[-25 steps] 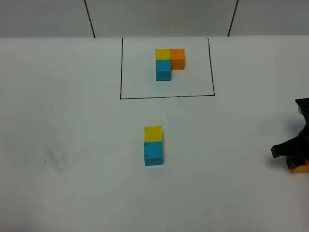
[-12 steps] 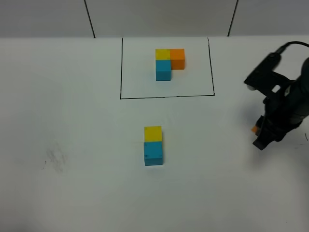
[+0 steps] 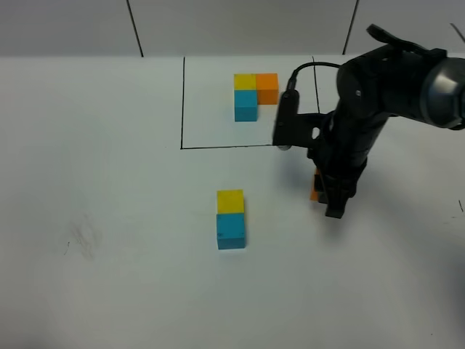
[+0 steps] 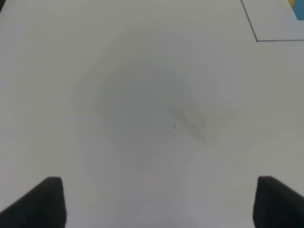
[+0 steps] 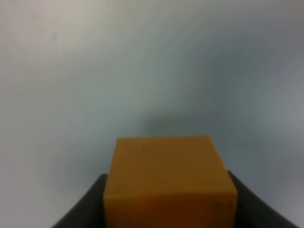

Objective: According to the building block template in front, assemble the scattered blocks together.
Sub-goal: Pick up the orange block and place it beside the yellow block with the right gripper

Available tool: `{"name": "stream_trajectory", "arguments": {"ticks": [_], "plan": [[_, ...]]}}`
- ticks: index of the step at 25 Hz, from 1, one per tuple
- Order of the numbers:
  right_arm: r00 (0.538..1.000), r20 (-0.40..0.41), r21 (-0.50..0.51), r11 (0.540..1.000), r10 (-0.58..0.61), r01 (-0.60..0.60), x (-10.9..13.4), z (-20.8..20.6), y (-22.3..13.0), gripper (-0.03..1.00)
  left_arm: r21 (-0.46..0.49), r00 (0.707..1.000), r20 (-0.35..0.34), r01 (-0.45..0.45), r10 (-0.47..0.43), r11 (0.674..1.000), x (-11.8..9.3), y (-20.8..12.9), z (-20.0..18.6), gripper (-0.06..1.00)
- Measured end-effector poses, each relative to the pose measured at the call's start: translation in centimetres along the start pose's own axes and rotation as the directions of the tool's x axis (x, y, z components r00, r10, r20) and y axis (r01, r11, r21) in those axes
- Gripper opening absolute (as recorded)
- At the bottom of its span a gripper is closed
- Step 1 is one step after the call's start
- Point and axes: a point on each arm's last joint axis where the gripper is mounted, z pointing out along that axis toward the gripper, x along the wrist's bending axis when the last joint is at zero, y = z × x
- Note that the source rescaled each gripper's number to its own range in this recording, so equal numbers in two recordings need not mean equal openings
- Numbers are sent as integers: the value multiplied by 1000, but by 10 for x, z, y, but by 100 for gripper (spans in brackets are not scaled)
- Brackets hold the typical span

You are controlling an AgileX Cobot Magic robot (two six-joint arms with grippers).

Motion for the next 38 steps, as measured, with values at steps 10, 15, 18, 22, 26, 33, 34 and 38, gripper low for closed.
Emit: {"name": "stream_trajectory", "arguments": {"ticks": [10,15,18,22,26,33,34,38], "plan": [[988,-19,-6,988,-155,155,12,16,48,24,0,1000,0,0,0,1000,0,0,0,68],[982,-14,-9,982,-187,187,15,22,62,24,0,1000,0,0,0,1000,0,0,0,68],[980,-7,-17,980,-197,197,16,21,68,24,0,1000,0,0,0,1000,0,0,0,68],[979,-13,-21,979,-204,204,20,23,72,24,0,1000,0,0,0,1000,0,0,0,68],[976,-14,-23,976,-218,218,25,23,77,24,0,1000,0,0,0,1000,0,0,0,68],[975,-31,-9,976,-218,218,26,36,76,24,0,1000,0,0,0,1000,0,0,0,68],[975,-33,-8,976,-218,218,26,38,77,24,0,1000,0,0,0,1000,0,0,0,68],[976,-35,-12,977,-214,214,26,48,78,24,0,1000,0,0,0,1000,0,0,0,68]]}}
